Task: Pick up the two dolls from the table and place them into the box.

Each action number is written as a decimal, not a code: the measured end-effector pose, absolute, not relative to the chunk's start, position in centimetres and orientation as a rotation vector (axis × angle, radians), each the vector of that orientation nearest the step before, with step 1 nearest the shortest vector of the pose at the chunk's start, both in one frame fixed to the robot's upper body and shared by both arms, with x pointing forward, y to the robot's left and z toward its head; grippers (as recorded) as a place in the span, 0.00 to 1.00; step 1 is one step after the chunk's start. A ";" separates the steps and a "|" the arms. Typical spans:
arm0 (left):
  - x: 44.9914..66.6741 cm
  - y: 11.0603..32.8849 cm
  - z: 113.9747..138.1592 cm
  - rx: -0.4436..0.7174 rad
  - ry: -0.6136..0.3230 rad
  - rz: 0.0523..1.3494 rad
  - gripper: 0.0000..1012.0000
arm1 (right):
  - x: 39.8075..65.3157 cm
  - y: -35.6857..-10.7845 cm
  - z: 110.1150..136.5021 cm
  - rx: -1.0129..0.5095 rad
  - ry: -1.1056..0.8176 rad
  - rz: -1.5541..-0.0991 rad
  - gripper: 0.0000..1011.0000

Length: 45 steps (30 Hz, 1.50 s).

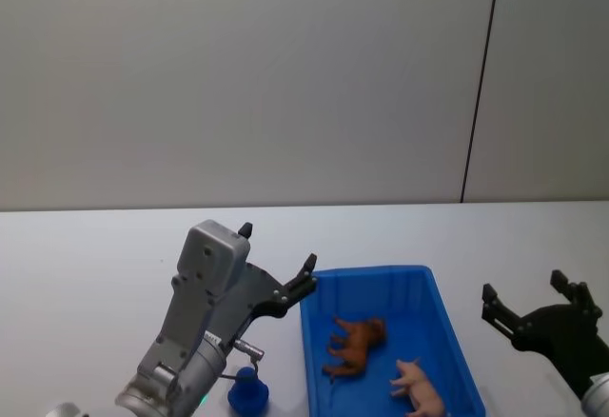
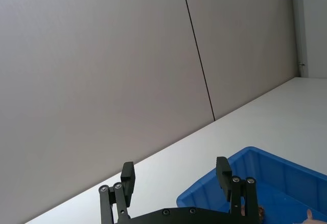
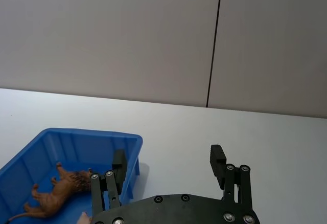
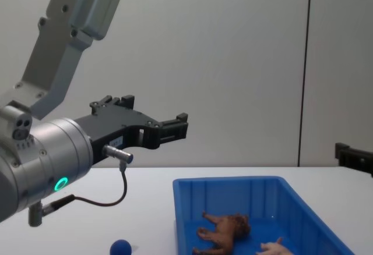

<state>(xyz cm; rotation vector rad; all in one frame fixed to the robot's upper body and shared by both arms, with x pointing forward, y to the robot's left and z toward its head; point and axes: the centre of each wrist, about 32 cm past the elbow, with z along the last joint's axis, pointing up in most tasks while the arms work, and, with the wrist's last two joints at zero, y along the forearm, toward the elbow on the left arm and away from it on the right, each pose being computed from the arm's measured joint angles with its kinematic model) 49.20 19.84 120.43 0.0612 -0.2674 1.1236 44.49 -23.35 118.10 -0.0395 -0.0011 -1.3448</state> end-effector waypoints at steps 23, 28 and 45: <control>47.8 21.4 119.8 0.137 -0.124 1.194 0.99 | 44.1 -23.9 118.2 -0.033 -0.006 -1.381 0.99; 47.5 21.9 119.4 0.160 -0.064 1.205 0.99 | 44.1 -24.0 118.2 -0.032 -0.006 -1.383 0.99; 47.0 22.8 117.3 0.214 0.088 1.206 0.99 | 44.0 -24.0 118.2 -0.031 -0.007 -1.386 0.99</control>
